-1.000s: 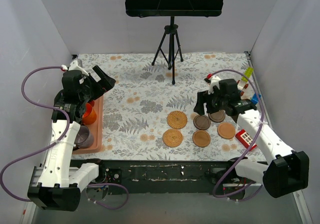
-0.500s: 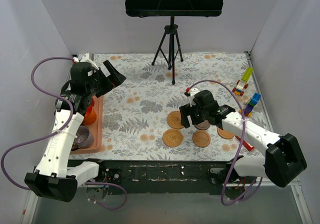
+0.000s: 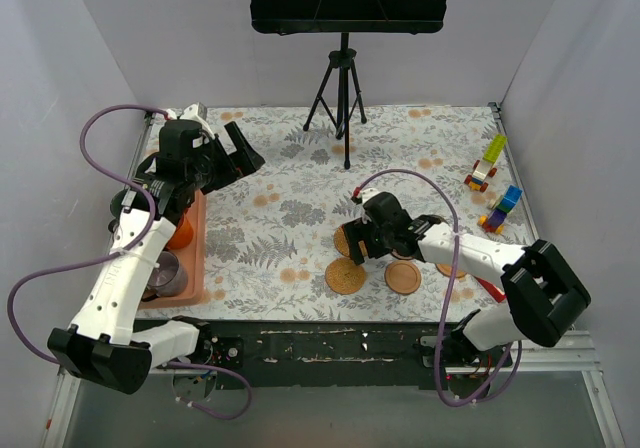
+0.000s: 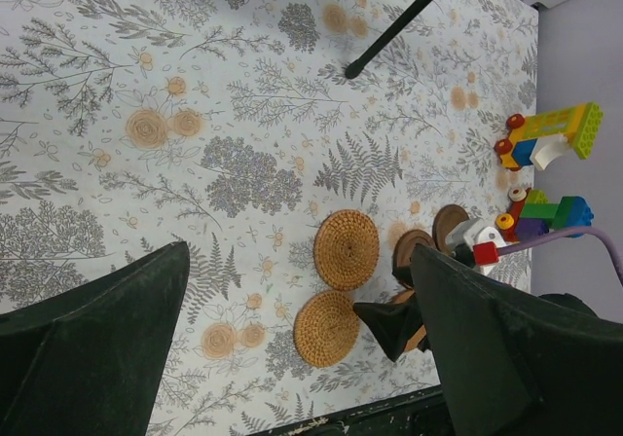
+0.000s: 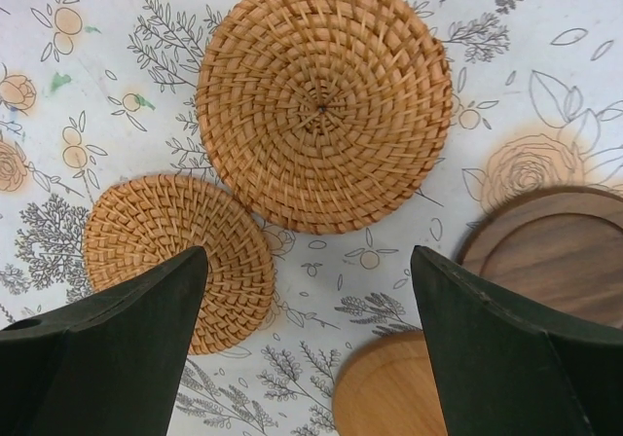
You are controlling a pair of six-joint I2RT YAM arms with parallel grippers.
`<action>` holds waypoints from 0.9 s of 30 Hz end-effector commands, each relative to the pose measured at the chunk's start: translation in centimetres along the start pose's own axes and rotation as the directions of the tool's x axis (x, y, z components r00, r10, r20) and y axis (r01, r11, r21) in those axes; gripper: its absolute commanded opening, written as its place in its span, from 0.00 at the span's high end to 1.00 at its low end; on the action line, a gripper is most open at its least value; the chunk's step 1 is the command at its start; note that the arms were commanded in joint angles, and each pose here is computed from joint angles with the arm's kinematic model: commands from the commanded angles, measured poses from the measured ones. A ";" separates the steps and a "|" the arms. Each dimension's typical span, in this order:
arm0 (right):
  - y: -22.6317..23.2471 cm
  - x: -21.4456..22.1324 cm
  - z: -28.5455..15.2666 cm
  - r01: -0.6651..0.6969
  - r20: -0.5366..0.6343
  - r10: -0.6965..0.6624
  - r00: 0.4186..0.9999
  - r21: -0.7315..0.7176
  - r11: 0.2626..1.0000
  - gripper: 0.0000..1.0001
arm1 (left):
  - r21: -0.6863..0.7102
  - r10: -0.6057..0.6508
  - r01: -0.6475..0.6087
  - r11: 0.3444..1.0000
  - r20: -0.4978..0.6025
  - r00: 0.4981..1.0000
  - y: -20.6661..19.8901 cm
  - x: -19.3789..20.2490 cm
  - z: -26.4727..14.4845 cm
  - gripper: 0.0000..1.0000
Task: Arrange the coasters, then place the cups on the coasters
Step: Move the coaster to the center of the board.
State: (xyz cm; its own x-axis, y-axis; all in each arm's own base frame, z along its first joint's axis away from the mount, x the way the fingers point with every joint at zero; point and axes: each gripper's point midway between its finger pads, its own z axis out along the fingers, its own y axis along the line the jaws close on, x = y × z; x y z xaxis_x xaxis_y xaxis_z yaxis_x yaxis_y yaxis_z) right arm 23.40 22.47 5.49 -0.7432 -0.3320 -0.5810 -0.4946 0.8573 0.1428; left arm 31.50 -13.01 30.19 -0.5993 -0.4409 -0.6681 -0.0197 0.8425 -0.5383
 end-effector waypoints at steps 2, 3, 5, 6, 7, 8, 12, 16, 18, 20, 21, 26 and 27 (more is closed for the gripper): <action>1.5 -2.5 1.0 0.008 0.072 -0.009 0.997 0.016 1.000 0.07 | -0.014 0.014 -0.014 1.000 0.016 1.000 0.1 -0.4 -1.4 0.02; 1.8 -2.5 1.3 0.014 0.066 -0.015 0.998 0.017 1.000 0.07 | -0.018 0.009 -0.009 1.000 0.015 1.000 0.3 -0.2 -1.6 0.02; 2.1 -2.5 1.7 0.032 0.064 -0.034 0.997 0.034 0.999 0.07 | -0.024 0.005 -0.004 1.000 0.021 1.000 0.6 0.2 -2.1 0.02; 2.4 -2.8 1.8 0.047 0.067 -0.049 0.997 0.037 0.998 0.07 | -0.029 0.002 -0.001 1.000 0.025 1.000 0.8 0.3 -2.2 0.02; 2.6 -3.1 2.0 0.059 0.073 -0.062 0.995 0.046 0.997 0.08 | -0.030 0.004 -0.003 1.000 0.026 1.000 0.9 0.4 -2.4 0.02; 2.8 -3.3 2.1 0.067 0.077 -0.070 0.995 0.045 0.997 0.09 | -0.033 0.006 -0.005 0.999 0.028 1.000 1.0 0.5 -2.6 0.02; 2.9 -3.5 3.4 0.062 0.054 -0.065 0.996 0.060 0.996 0.10 | -0.053 0.019 -0.018 0.998 0.022 1.000 1.4 0.6 -2.7 0.02; 2.2 -2.8 4.3 0.038 0.004 -0.039 0.999 0.112 0.993 0.12 | -0.051 0.021 -0.019 0.998 0.027 0.999 1.4 0.5 -2.6 0.02; 1.9 -2.6 4.4 0.022 -0.004 -0.022 1.000 0.131 0.991 0.13 | -0.046 0.023 -0.021 0.999 0.034 0.999 1.3 0.4 -2.5 0.02; 1.5 -2.2 4.5 0.016 -0.012 -0.015 1.000 0.149 0.989 0.16 | -0.043 0.032 -0.030 0.999 0.033 0.999 1.3 0.4 -2.3 0.02; 1.5 -2.2 4.5 0.017 -0.013 -0.015 1.000 0.150 0.989 0.18 | -0.040 0.040 -0.038 0.998 0.035 0.999 1.2 0.3 -2.3 0.02; 0.8 -1.2 5.3 0.012 -0.055 -0.003 0.999 0.161 0.987 0.27 | -0.040 0.068 -0.067 0.997 0.042 0.997 1.0 -0.4 -1.8 0.02; 0.6 -1.0 5.4 0.003 -0.065 0.008 0.998 0.161 0.987 0.28 | -0.037 0.065 -0.064 0.997 0.042 0.997 1.0 -0.4 -1.7 0.02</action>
State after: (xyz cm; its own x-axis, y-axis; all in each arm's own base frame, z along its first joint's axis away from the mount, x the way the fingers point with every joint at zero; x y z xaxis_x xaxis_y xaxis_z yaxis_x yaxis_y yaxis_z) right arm 25.92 26.06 2.84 -0.7378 -0.3699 -0.5647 -0.4573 0.8892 0.0150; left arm 29.63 -11.57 29.91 -0.5938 -0.4143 -0.6898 -0.0374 0.8705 -0.4907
